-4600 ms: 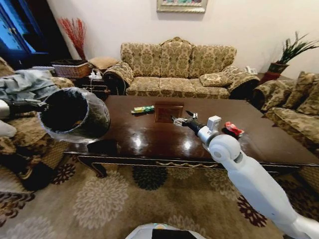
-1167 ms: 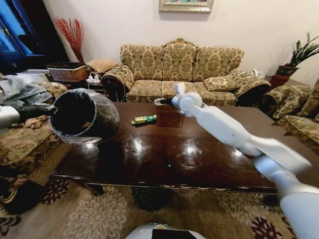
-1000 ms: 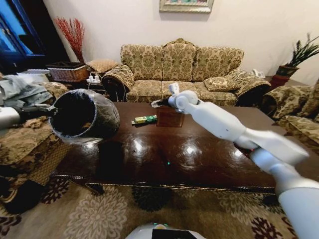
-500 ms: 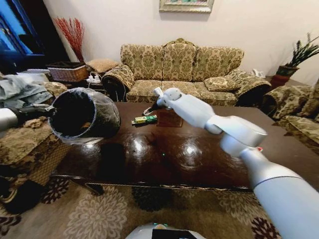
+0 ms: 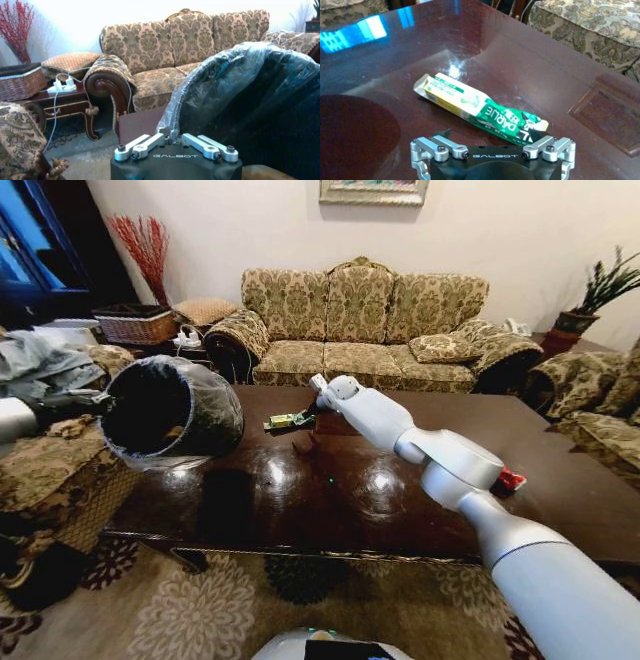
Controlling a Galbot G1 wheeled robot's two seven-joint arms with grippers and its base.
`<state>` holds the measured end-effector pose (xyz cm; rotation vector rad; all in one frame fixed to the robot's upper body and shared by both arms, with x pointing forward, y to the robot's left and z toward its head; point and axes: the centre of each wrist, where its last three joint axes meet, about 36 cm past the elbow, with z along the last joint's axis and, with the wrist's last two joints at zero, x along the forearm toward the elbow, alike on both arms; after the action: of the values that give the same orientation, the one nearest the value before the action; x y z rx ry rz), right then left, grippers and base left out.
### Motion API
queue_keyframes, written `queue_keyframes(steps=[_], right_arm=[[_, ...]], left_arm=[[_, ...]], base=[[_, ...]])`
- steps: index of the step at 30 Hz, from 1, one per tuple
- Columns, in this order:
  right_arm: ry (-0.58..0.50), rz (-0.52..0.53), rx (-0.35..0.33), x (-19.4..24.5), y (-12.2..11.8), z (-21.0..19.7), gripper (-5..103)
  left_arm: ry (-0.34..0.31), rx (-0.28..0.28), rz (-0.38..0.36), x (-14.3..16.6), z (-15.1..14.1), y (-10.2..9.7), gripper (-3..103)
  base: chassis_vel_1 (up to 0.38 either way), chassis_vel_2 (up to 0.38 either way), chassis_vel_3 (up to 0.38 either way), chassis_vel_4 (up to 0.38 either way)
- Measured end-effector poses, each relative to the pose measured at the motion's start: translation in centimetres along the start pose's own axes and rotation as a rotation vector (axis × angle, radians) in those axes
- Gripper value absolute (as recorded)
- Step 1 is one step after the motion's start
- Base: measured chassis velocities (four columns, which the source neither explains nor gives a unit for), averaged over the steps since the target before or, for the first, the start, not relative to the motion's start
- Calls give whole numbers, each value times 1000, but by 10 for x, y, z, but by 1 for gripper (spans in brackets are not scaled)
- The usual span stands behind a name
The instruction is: Move to the front of the table and place the trash on the table into the trash bin.
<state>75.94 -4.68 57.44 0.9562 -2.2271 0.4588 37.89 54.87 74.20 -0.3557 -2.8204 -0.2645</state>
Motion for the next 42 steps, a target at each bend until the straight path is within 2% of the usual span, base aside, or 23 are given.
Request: queue_keyframes(steps=[5,6,9,10,12,14,15,17,18,21,24,25,27,28,30,32,33,35,38,42], right_arm=[[-13,-8,-29,-11,3,12,100],[-17,-9,-31,-12,3,14,103],[-21,-7,-36,-14,3,18,100],[-25,-4,-39,-14,3,19,92],[-27,-2,-39,-13,3,20,92],[-29,2,-40,-12,5,20,82],[-29,2,-40,-12,5,20,82],[-27,15,-42,-10,6,20,71],[-27,15,-42,-10,6,20,71],[-27,31,-46,-9,8,21,54],[-27,38,-50,-9,9,22,48],[-29,41,-53,-9,10,23,37],[-30,43,-54,-9,11,23,37],[-35,46,-60,-9,13,23,27],[-39,51,-66,-9,14,22,27],[-58,70,-86,-6,17,19,16],[-58,70,-86,-6,17,19,16],[-80,103,-116,1,20,14,5],[-96,135,-129,10,20,12,1],[-147,168,-178,29,22,13,0]], left_arm=[[-6,-9,-3,3,-5,-1,0],[-7,-10,-2,4,-5,-2,0],[-7,-11,1,5,-5,-4,0],[-8,-12,2,6,-6,-4,0],[-8,-12,2,6,-6,-4,0],[-9,-18,5,6,-9,-5,0],[-9,-18,5,6,-9,-5,0],[-12,-24,10,6,-12,-8,0],[-12,-24,10,6,-12,-8,0],[-11,-28,17,5,-12,-11,0],[-11,-28,18,4,-11,-11,0],[-11,-27,18,4,-11,-11,0],[-11,-26,18,4,-11,-11,0],[-10,-26,19,4,-11,-11,0],[-10,-27,20,4,-12,-11,0],[-9,-28,22,4,-12,-12,0],[-9,-28,22,4,-12,-12,0],[-8,-30,26,4,-12,-13,0],[-6,-29,29,3,-11,-13,0],[3,-27,33,0,-8,-13,0]], base=[[0,0,0,0],[0,0,0,0],[0,0,0,0],[0,0,0,0],[0,0,0,0],[0,0,0,0],[0,0,0,0],[0,0,0,0],[0,0,0,0],[0,0,0,0],[0,0,0,0],[0,0,0,0],[0,0,0,0],[0,0,0,0],[0,0,0,0],[0,0,0,0],[0,0,0,0],[0,0,0,0],[0,0,0,0],[0,0,0,0]])
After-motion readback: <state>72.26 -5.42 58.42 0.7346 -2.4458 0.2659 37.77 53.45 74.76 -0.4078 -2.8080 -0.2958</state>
